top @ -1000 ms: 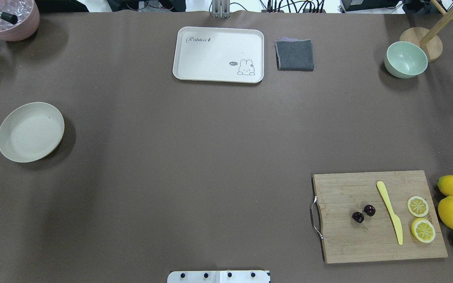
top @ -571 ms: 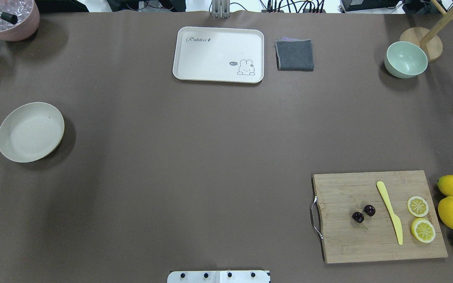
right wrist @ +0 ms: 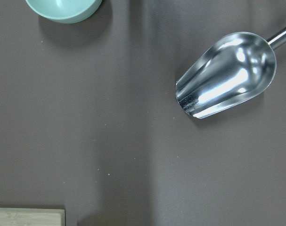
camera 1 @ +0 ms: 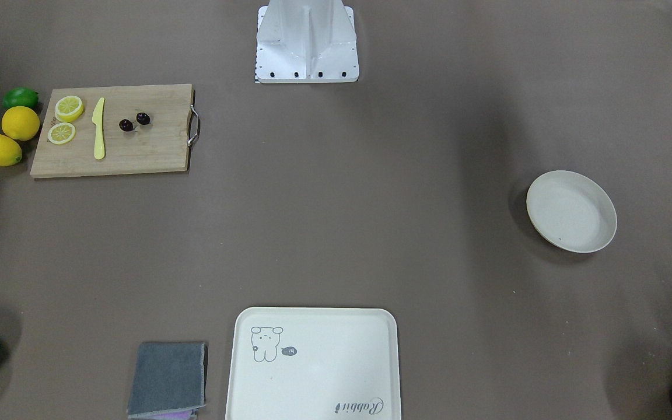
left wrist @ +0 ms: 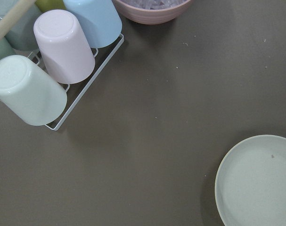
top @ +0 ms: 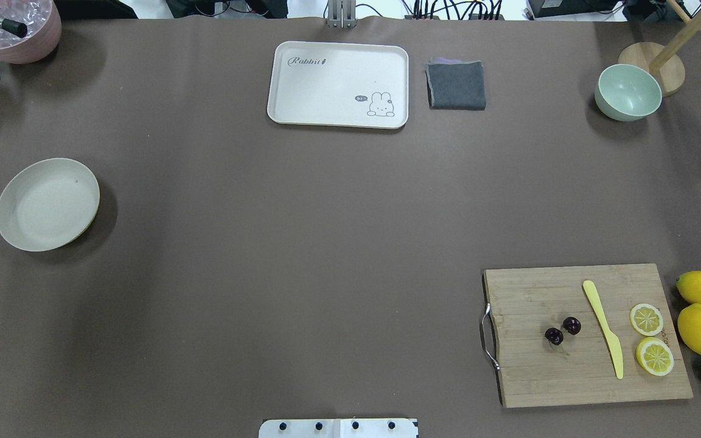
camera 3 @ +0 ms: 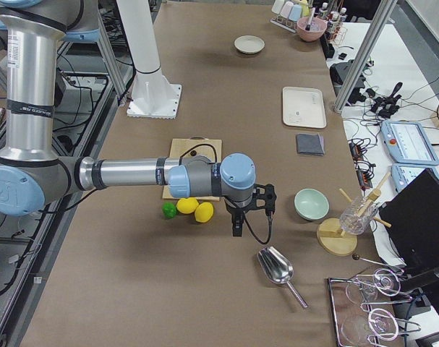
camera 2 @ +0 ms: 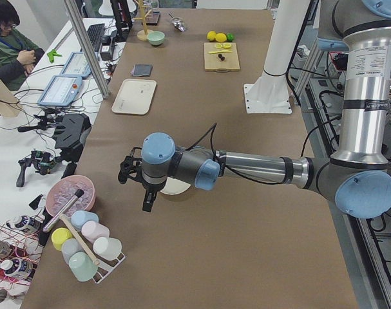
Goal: Place red cherry on plate
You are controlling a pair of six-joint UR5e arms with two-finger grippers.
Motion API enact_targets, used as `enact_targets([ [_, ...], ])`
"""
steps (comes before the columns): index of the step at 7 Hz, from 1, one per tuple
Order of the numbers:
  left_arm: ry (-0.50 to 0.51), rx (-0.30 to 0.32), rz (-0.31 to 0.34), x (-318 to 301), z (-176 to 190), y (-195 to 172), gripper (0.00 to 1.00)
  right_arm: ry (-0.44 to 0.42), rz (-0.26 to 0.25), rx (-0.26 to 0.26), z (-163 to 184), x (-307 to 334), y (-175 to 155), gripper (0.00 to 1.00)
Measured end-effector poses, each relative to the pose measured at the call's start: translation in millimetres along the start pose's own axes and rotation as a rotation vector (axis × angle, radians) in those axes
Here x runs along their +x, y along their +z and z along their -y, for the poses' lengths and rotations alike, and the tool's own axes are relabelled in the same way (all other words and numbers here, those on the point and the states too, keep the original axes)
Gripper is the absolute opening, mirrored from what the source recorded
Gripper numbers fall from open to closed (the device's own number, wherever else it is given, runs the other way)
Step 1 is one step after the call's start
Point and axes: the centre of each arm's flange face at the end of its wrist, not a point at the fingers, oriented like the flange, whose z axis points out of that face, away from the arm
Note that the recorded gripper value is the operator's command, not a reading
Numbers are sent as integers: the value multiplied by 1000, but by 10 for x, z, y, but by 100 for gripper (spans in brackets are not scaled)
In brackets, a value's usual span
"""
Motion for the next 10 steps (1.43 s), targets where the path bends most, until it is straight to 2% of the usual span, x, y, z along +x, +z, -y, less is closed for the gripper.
enact_targets([
  [2, -39, 24, -38, 341, 42, 251, 98, 3, 0, -3, -24, 18, 13, 100],
  [5, -31, 6, -111, 713, -133, 997, 98, 8, -1, -7, -47, 34, 25, 100],
  [8, 28, -53, -95, 891, -379, 1624, 98, 7, -1, -5, -50, 29, 21, 100],
  [10, 51, -101, -93, 996, -505, 1874, 97, 5, 0, -3, -51, 14, 8, 100],
])
